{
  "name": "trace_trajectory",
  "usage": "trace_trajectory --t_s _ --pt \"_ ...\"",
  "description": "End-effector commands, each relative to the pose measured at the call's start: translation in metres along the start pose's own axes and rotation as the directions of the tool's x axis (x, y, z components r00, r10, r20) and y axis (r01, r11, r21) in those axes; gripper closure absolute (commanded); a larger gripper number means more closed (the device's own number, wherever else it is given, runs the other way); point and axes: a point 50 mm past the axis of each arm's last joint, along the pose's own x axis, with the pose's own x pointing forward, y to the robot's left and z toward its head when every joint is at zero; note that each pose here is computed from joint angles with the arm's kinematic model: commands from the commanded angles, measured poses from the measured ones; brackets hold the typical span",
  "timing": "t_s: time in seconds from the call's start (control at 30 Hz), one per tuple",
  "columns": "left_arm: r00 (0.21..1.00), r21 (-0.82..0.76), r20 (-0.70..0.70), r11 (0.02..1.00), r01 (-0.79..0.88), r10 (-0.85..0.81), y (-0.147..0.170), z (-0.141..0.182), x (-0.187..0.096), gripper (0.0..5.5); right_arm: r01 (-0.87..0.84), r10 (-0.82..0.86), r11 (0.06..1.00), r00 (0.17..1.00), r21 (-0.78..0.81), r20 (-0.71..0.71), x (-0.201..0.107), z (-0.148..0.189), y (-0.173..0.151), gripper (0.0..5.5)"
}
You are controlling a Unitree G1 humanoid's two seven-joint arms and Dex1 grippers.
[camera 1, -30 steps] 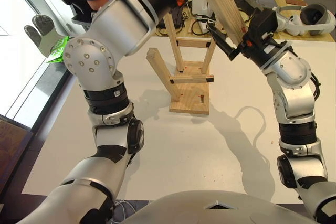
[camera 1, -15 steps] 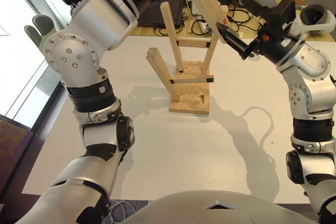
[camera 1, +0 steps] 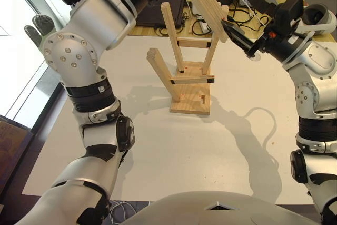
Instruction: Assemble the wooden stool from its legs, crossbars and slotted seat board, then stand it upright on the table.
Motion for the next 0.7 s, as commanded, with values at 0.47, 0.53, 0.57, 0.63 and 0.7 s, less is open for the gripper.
trace_trajectory --t_s 0.47,0.53,0.57,0.63,0.7 --pt "0.949 0.253 -0.163 0.919 0.303 -0.268 -0.036 -0.007 0.002 4.46 -0.215 0.212 0.916 0.976 0.338 0.048 0.001 0.021 -0.016 1.48" --pt "0.934 0.277 -0.192 0.896 0.347 -0.302 -0.04 -0.011 0.004 4.46 -0.287 0.292 0.883 0.955 0.371 0.044 0.001 0.022 -0.011 1.48" --pt "0.927 0.285 -0.203 0.887 0.364 -0.315 -0.042 -0.013 0.004 4.46 -0.315 0.325 0.868 0.945 0.384 0.039 -0.001 0.022 -0.008 1.48" --pt "0.915 0.304 -0.22 0.868 0.393 -0.337 -0.046 -0.015 0.006 4.46 -0.359 0.383 0.844 0.923 0.399 0.022 -0.002 0.02 -0.006 1.48" --pt "0.903 0.316 -0.231 0.85 0.422 -0.363 -0.05 -0.016 0.007 4.46 -0.381 0.414 0.834 0.91 0.399 0.005 -0.001 0.019 -0.007 1.48"
